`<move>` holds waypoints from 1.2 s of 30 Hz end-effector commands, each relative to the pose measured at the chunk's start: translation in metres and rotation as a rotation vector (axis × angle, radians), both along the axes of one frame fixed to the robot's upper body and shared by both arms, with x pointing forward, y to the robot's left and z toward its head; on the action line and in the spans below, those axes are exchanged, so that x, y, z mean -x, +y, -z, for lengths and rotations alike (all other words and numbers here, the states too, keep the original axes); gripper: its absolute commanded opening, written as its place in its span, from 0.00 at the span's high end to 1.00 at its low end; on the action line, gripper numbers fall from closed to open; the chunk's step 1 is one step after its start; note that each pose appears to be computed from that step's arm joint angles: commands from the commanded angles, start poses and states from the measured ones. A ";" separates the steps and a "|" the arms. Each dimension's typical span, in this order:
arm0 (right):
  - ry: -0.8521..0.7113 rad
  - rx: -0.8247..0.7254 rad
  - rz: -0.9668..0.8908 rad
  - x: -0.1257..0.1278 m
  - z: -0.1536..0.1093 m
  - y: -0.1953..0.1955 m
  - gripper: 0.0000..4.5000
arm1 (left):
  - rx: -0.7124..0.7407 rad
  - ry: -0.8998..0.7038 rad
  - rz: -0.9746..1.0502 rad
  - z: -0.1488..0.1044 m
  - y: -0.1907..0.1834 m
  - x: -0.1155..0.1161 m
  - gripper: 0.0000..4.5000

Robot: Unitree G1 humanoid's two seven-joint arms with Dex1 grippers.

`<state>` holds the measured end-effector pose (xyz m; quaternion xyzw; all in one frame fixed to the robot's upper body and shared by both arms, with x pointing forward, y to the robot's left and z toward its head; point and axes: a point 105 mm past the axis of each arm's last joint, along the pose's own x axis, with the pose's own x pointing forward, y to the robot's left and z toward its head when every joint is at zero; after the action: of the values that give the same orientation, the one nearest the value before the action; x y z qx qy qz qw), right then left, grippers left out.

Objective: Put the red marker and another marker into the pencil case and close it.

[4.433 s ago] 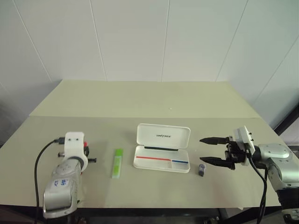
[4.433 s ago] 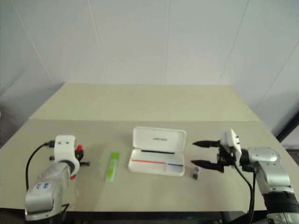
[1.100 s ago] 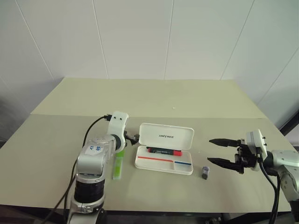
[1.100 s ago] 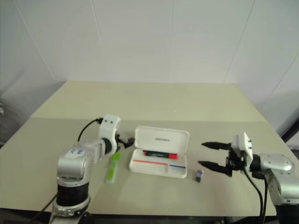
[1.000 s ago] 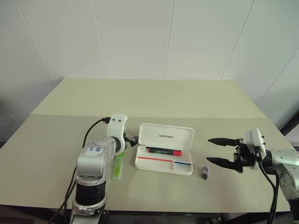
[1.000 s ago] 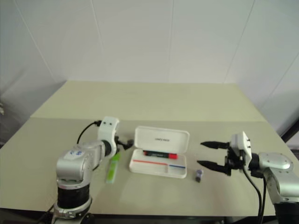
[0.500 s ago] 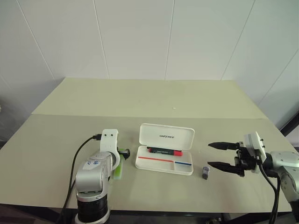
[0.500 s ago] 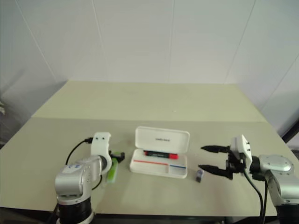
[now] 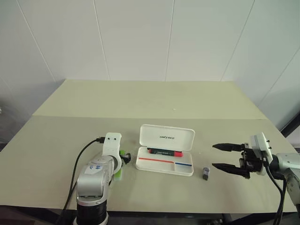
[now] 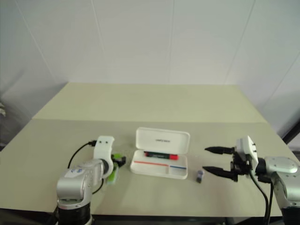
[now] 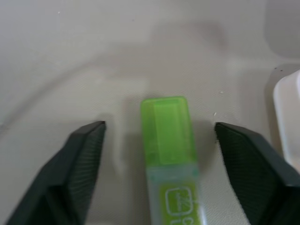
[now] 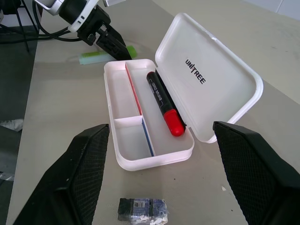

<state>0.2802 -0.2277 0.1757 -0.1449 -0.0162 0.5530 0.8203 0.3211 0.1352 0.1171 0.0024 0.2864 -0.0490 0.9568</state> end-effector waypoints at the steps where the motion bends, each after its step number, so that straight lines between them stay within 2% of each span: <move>1: -0.050 0.016 0.009 0.002 -0.013 -0.003 0.00 | 0.033 0.078 0.026 0.016 -0.009 0.005 0.41; 6: -0.056 0.018 0.014 0.001 -0.015 -0.003 0.00 | 0.046 0.087 -0.034 0.017 -0.003 0.003 0.76; 13: -0.059 0.019 0.018 0.000 -0.015 -0.003 0.00 | 0.036 0.071 -0.050 0.009 0.003 -0.005 0.76; 17: -0.060 0.019 0.021 0.000 -0.015 -0.003 0.00 | 0.008 -0.015 0.027 -0.028 0.010 -0.024 0.76; 24: -0.067 0.012 0.022 0.000 -0.016 -0.003 0.00 | -0.086 -0.098 0.211 -0.062 0.017 -0.052 0.76; 29: -0.074 0.007 0.031 0.000 -0.016 -0.002 0.00 | -0.151 -0.242 0.558 -0.103 -0.012 -0.058 0.76; 36: -0.083 0.003 0.058 0.002 -0.016 -0.002 0.00 | -0.181 -0.408 1.023 -0.149 -0.052 -0.035 0.76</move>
<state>0.2812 -0.2259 0.1789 -0.1542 -0.0237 0.5340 0.8310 0.3646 0.0926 0.2493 0.2182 0.0971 -0.4432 0.8640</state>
